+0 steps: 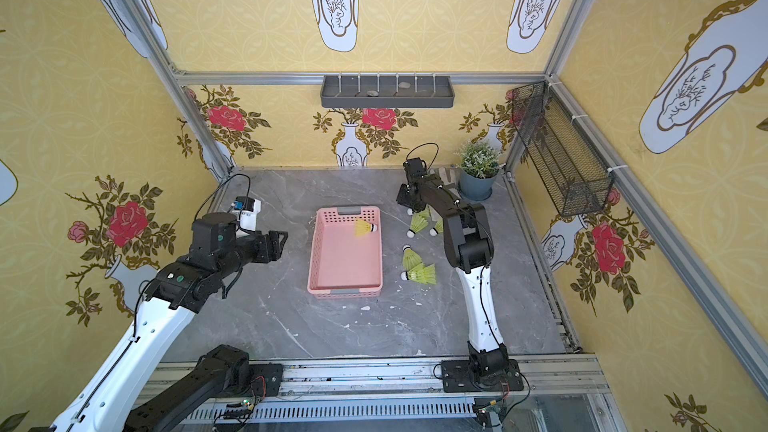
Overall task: Put the shuttlecocks into the storage box
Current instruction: Pick up the shuttlecock at the center of the board.
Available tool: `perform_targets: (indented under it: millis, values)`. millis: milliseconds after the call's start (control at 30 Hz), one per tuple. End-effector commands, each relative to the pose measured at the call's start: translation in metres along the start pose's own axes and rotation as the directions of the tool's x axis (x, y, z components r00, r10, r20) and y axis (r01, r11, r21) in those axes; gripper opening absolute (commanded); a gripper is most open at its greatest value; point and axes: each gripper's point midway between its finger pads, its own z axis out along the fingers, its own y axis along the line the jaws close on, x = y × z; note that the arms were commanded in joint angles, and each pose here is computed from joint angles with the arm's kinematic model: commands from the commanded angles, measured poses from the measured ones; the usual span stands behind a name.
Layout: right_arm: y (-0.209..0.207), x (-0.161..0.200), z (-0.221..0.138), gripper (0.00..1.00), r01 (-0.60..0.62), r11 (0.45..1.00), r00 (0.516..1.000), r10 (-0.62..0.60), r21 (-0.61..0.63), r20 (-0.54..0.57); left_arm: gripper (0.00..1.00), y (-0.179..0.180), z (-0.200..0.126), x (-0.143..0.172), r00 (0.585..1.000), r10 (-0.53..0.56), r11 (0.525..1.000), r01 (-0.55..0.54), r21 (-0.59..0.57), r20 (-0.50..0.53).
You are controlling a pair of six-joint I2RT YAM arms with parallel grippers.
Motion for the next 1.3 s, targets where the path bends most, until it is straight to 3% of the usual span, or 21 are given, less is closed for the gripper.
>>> perform_targets:
  millis: [0,500,733,1000,1267]
  values:
    - [0.000,-0.003,0.003,0.44,-0.008,1.000,1.000,0.008,0.007,0.006,0.77,0.000,0.001,0.001,1.000,0.005,1.000,-0.005,0.003,-0.001]
    - [-0.006,-0.002,0.027,0.49,-0.020,0.999,1.000,0.020,0.043,-0.010,0.77,-0.001,0.001,0.000,1.000,0.003,1.000,-0.003,0.010,0.001]
    - [-0.005,-0.003,0.028,0.32,-0.004,0.999,1.000,0.004,0.040,0.003,0.77,-0.001,0.001,0.001,1.000,0.004,1.000,-0.004,0.009,0.000]
    - [0.025,-0.014,-0.016,0.20,0.084,0.991,0.993,-0.076,-0.101,0.086,0.77,-0.001,0.002,0.002,1.000,0.005,1.000,-0.005,0.007,-0.007]
    - [0.055,-0.002,-0.085,0.19,0.254,0.937,0.958,-0.210,-0.240,0.196,0.77,-0.007,0.006,0.004,1.000,0.016,0.999,-0.015,0.046,-0.023]
